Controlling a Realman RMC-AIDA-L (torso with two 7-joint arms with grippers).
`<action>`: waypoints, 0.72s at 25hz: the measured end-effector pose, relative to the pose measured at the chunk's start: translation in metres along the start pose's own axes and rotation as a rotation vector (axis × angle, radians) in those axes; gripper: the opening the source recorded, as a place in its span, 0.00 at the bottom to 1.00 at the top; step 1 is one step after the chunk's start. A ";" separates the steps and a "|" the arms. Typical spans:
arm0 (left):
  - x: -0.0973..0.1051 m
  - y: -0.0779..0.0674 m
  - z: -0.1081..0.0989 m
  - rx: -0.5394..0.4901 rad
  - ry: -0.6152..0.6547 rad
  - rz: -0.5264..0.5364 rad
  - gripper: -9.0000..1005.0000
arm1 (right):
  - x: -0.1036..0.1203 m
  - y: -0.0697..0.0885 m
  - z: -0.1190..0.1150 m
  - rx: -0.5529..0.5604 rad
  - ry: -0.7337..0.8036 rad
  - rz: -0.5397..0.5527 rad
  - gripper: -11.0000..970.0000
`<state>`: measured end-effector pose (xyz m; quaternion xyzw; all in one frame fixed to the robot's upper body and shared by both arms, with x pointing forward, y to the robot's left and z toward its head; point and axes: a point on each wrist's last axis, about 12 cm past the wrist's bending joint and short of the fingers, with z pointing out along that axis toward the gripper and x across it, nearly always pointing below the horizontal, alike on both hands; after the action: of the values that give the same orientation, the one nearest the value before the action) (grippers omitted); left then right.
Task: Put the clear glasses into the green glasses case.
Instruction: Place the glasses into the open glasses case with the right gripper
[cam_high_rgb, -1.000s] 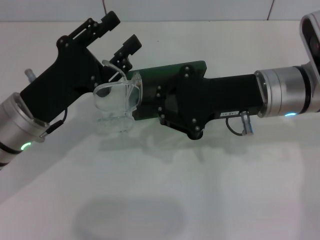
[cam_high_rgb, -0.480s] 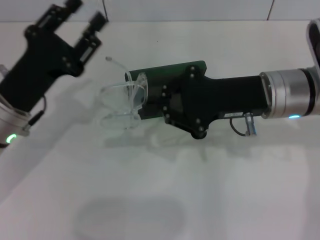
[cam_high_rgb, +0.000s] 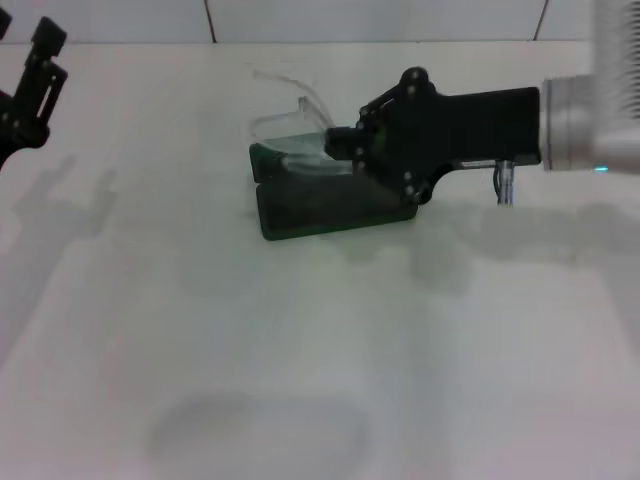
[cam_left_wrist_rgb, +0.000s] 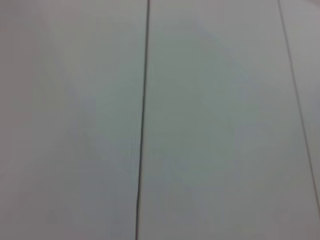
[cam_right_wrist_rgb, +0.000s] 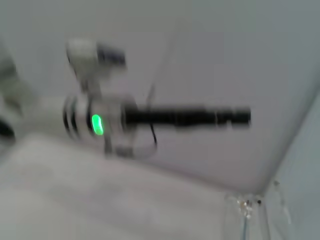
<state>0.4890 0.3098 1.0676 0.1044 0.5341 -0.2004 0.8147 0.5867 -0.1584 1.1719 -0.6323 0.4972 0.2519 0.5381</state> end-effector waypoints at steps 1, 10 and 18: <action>0.000 0.000 -0.001 -0.004 0.002 -0.001 0.56 | -0.002 -0.001 0.001 0.008 0.051 -0.020 0.04; 0.003 0.001 -0.007 -0.029 0.025 -0.005 0.56 | -0.007 -0.001 0.028 0.061 0.397 -0.215 0.04; 0.008 -0.001 -0.003 -0.025 0.051 -0.014 0.56 | 0.005 0.003 0.039 0.040 0.476 -0.277 0.04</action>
<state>0.4890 0.3087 1.0595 0.0956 0.5579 -0.1965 0.8006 0.5945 -0.1233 1.1546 -0.7248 0.5235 0.0104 0.4477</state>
